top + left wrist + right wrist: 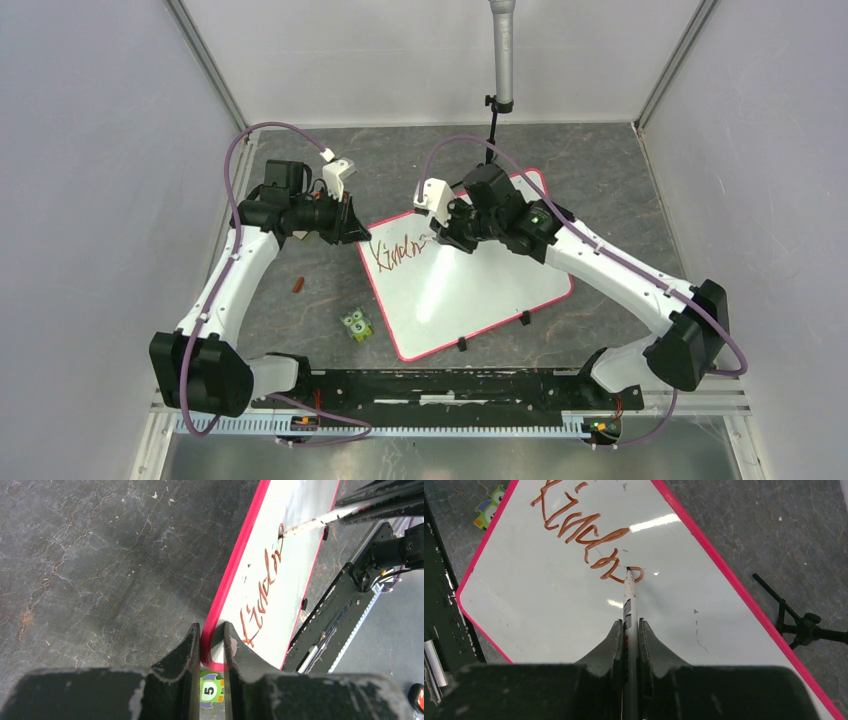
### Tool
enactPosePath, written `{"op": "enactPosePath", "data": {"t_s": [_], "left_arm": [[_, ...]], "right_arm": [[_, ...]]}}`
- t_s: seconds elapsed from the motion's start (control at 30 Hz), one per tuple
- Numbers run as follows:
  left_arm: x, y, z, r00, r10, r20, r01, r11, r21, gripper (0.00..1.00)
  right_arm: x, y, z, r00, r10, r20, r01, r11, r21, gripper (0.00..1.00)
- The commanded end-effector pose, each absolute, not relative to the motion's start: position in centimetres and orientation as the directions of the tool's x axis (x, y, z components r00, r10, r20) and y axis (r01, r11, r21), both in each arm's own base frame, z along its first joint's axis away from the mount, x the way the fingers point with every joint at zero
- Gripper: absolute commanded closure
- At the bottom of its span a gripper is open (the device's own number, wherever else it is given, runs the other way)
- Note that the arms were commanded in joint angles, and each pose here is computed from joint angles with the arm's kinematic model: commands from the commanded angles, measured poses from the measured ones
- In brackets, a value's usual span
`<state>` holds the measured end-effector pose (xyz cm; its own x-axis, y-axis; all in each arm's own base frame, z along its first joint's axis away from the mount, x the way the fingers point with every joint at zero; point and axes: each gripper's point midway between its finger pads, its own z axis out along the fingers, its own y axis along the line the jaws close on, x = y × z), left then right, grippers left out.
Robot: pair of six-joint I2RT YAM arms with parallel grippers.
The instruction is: Write a sentence on the whiteboard
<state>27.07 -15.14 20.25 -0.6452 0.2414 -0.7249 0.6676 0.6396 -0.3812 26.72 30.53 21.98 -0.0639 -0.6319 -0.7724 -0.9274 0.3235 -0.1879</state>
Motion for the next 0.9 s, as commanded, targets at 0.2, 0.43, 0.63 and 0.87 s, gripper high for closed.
{"op": "enactPosePath", "data": {"t_s": [0.2,0.43,0.63,0.87], "left_arm": [[25.7,-15.9,18.6,-0.653,0.321,-0.686,0.699,0.603,-0.384,0.98],[25.7,-15.9,18.5,-0.656,0.321,-0.683,0.697,0.604,-0.386,0.98],[25.8,-16.0,18.5,-0.656,0.322,-0.683,0.698,0.604,-0.386,0.98],[25.8,-16.0,18.5,-0.657,0.322,-0.682,0.697,0.604,-0.386,0.98]], "right_arm": [[25.8,29.5,20.5,-0.068,-0.655,-0.752,-0.929,0.317,-0.193,1.0],[25.5,28.7,20.2,-0.062,-0.671,-0.739,-0.925,0.317,-0.211,1.0],[25.4,28.1,19.9,-0.065,-0.685,-0.726,-0.922,0.319,-0.219,1.0],[26.0,27.8,20.7,-0.063,-0.683,-0.727,-0.914,0.332,-0.233,1.0]]}}
